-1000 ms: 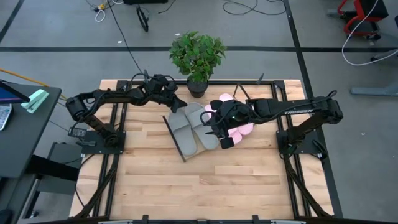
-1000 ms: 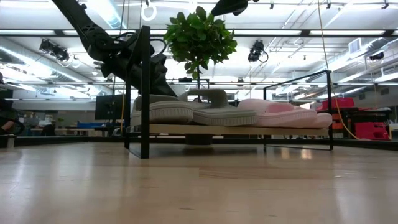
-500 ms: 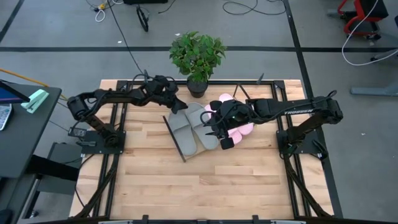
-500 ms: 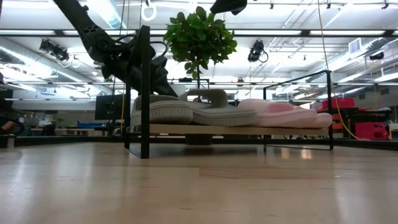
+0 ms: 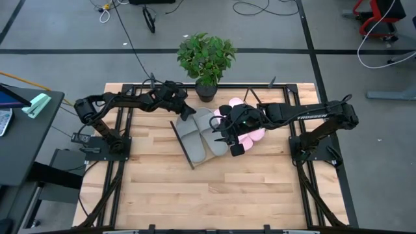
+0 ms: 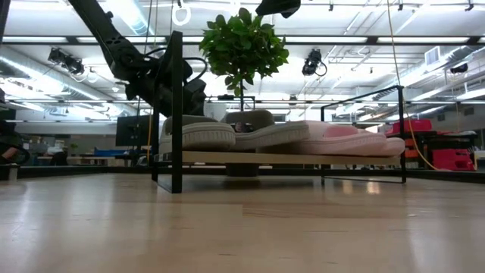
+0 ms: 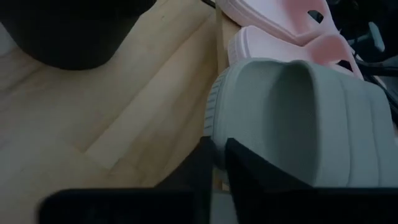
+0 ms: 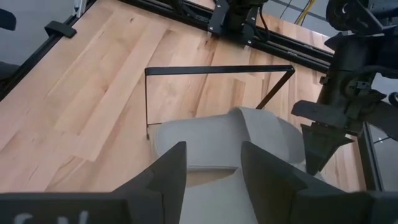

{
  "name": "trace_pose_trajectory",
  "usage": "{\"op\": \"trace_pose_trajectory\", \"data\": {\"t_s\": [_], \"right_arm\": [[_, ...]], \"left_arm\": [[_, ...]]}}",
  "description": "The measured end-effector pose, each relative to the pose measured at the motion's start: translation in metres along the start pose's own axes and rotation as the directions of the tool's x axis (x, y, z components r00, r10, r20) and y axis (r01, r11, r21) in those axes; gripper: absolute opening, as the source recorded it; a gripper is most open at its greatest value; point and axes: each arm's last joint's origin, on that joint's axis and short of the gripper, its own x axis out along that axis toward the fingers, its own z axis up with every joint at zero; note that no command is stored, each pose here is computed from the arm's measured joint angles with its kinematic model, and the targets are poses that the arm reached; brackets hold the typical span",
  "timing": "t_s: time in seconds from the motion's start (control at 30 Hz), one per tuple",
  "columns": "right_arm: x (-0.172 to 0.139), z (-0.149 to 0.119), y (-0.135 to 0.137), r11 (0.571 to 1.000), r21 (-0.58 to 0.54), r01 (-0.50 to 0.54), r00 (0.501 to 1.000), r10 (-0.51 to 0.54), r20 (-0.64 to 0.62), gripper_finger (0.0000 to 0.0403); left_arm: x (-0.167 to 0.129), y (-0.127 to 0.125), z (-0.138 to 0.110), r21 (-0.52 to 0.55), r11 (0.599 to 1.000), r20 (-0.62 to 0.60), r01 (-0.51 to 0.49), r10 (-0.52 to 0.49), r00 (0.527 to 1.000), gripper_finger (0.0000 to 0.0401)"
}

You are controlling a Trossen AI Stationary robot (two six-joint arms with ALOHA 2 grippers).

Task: Pick and place slides into the shelf
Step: Put the gray slipper on the shelf

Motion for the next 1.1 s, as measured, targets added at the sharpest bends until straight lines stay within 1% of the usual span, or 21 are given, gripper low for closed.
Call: {"op": "trace_pose_trajectory", "data": {"t_s": [0.07, 0.1, 0.27, 0.37, 0.47, 0.6, 0.83, 0.97, 1.1], "right_arm": [[0.0, 0.0, 0.0, 1.0, 0.0, 0.0, 1.0, 0.0, 0.0, 0.0158], [0.0, 0.0, 0.0, 1.0, 0.0, 0.0, 1.0, 0.0, 0.0, 0.0158], [0.0, 0.0, 0.0, 1.0, 0.0, 0.0, 1.0, 0.0, 0.0, 0.0158], [0.0, 0.0, 0.0, 1.0, -0.001, 0.0, 1.0, 0.0, 0.0, 0.0158], [0.0, 0.0, 0.0, 1.0, -0.001, 0.0, 1.0, 0.0, 0.0, 0.0158], [0.0, 0.0, 0.0, 1.0, -0.002, 0.0, 1.0, 0.0, 0.0, 0.0158], [0.0, 0.0, 0.0, 1.0, -0.003, 0.0, 1.0, 0.0, -0.001, 0.0158], [0.0, -0.002, 0.001, 1.0, -0.008, -0.021, 1.0, 0.021, -0.014, 0.0158], [0.0, -0.003, 0.001, 1.0, -0.008, -0.026, 0.999, 0.026, -0.025, 0.0158]], "left_arm": [[0.0, 0.0, 0.0, 0.015, 1.0, 0.0, -0.001, 0.001, 1.0, 0.0018], [0.0, 0.0, 0.0, 0.016, 1.0, 0.0, -0.001, 0.001, 1.0, 0.0013], [-0.001, 0.004, -0.002, 0.004, 1.0, -0.028, -0.013, 0.013, 1.0, 0.0026], [-0.002, 0.005, -0.005, 0.009, 1.0, -0.063, -0.018, 0.019, 0.998, 0.0014], [-0.002, 0.005, -0.006, 0.017, 1.0, -0.07, -0.009, 0.01, 0.997, 0.0009], [-0.002, 0.005, -0.006, 0.017, 1.0, -0.07, -0.006, 0.007, 0.998, 0.0022], [-0.002, 0.005, -0.006, 0.02, 1.0, -0.069, -0.004, 0.005, 0.998, 0.0034], [-0.004, 0.003, -0.004, 0.01, 1.0, -0.066, 0.03, -0.029, 0.997, 0.0063], [-0.011, -0.002, 0.0, 0.015, 0.998, -0.046, 0.054, -0.053, 0.998, 0.0111]]}}
